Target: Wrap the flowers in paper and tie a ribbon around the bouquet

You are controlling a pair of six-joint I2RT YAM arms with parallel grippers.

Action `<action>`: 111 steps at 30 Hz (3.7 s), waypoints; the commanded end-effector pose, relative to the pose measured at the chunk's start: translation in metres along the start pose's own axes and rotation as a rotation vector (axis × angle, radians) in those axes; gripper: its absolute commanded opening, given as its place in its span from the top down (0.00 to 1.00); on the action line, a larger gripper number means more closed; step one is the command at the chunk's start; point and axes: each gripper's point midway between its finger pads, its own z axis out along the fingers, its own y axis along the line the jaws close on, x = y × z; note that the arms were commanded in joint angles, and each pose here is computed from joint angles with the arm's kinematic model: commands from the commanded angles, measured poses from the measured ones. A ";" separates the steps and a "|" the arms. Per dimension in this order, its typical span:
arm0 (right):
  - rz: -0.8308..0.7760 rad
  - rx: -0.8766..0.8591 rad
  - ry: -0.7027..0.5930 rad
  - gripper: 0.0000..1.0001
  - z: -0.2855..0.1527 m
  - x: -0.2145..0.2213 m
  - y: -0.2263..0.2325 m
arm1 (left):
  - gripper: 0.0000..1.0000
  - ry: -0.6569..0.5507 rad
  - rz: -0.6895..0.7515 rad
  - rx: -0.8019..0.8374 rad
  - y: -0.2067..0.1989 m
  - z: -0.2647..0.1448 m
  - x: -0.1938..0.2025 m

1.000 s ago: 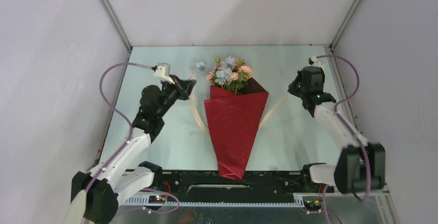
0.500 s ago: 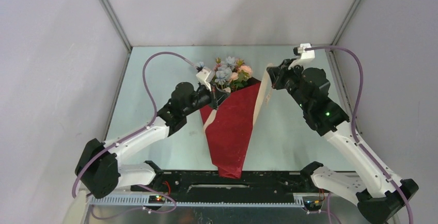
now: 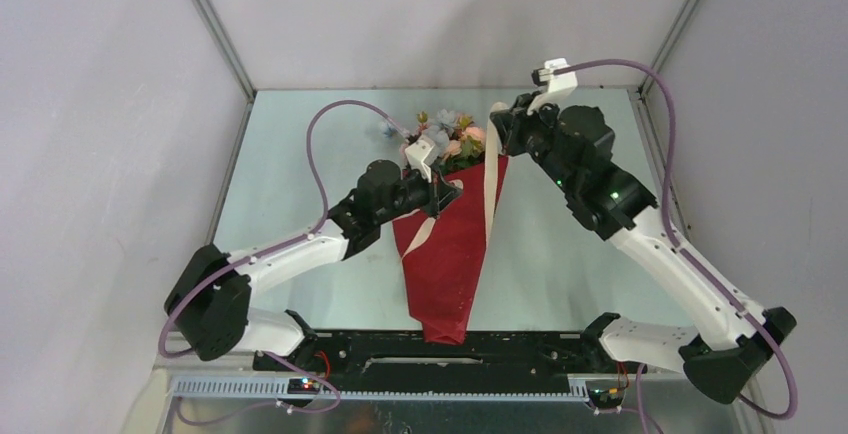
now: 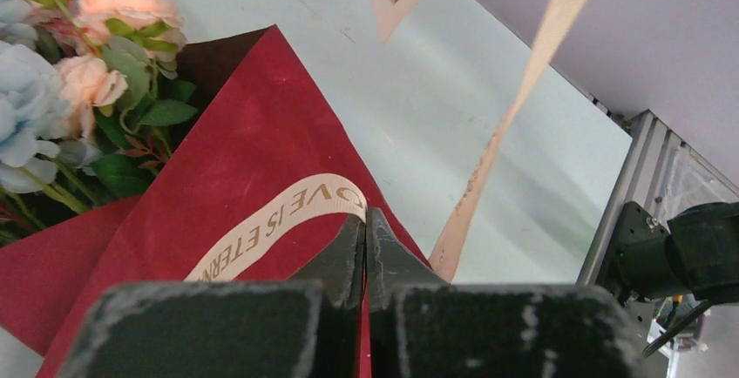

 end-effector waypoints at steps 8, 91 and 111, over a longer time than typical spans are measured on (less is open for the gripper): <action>-0.006 -0.068 0.119 1.00 0.037 0.043 0.019 | 0.94 -0.072 0.041 0.124 -0.024 0.014 -0.009; 0.331 0.060 0.598 0.32 0.017 0.156 -0.070 | 1.00 -0.230 0.052 0.285 -0.045 -0.001 0.010; 0.674 -0.317 1.024 0.42 0.039 0.268 0.024 | 1.00 -0.184 0.124 0.303 -0.050 -0.004 0.021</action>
